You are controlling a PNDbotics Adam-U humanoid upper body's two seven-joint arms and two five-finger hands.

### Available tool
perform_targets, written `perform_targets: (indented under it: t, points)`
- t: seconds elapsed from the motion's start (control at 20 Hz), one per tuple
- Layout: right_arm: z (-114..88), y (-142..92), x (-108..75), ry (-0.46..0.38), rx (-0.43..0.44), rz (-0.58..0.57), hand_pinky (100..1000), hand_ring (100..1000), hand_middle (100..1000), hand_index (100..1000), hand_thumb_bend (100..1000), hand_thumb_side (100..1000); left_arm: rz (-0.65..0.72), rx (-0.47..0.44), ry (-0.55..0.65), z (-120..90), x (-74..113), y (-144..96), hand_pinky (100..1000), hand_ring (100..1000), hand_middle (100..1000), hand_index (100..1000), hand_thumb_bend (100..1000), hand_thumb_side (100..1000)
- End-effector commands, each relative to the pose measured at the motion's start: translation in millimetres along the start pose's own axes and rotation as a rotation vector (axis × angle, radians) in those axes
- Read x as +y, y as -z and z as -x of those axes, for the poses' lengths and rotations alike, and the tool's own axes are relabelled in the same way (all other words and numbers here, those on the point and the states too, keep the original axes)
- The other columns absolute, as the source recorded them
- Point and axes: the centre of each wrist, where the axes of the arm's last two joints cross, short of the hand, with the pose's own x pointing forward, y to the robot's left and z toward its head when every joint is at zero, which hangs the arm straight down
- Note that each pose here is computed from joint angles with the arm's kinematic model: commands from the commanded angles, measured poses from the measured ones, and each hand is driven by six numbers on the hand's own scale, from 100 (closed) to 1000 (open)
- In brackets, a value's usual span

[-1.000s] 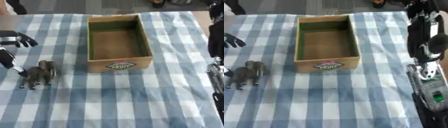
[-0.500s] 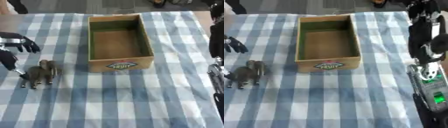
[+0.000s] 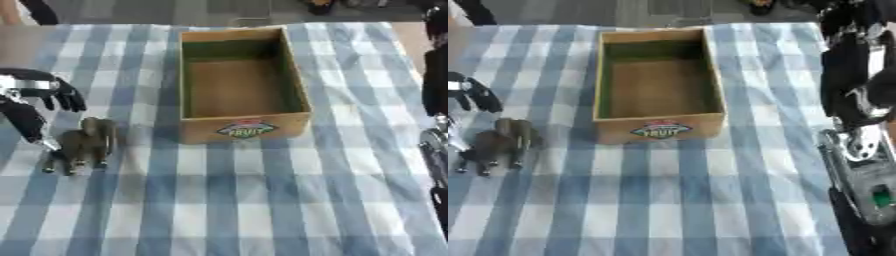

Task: Pick up objects on the table and place them in the box.

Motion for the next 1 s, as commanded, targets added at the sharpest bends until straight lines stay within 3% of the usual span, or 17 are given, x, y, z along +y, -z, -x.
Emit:
perform_targets:
  t: [0.05,0.4,0.45,1.0]
  points:
    - [-3.0,4.9,-1.7,0.001,-0.023,-0.004,904,946,620,868,922,997,-0.053,0.019,0.037,-4.2,9.2,-10.1,775,803,703,803,838,334]
    - [-3.2,6.0,-1.1,0.003,-0.027,-0.008,905,947,620,868,920,1000,-0.091,0.048,0.095,-13.7,5.3,-7.3,774,801,705,804,842,387]
    - [-3.2,6.0,-1.1,0.003,-0.027,-0.008,905,947,620,868,920,1000,-0.089,0.05,0.102,-14.5,4.9,-7.1,771,798,701,802,847,441]
    - [-3.3,6.5,-0.8,0.005,-0.03,-0.012,907,949,619,868,916,1000,-0.149,0.098,0.234,-18.5,-4.9,-3.4,750,779,682,772,861,603]
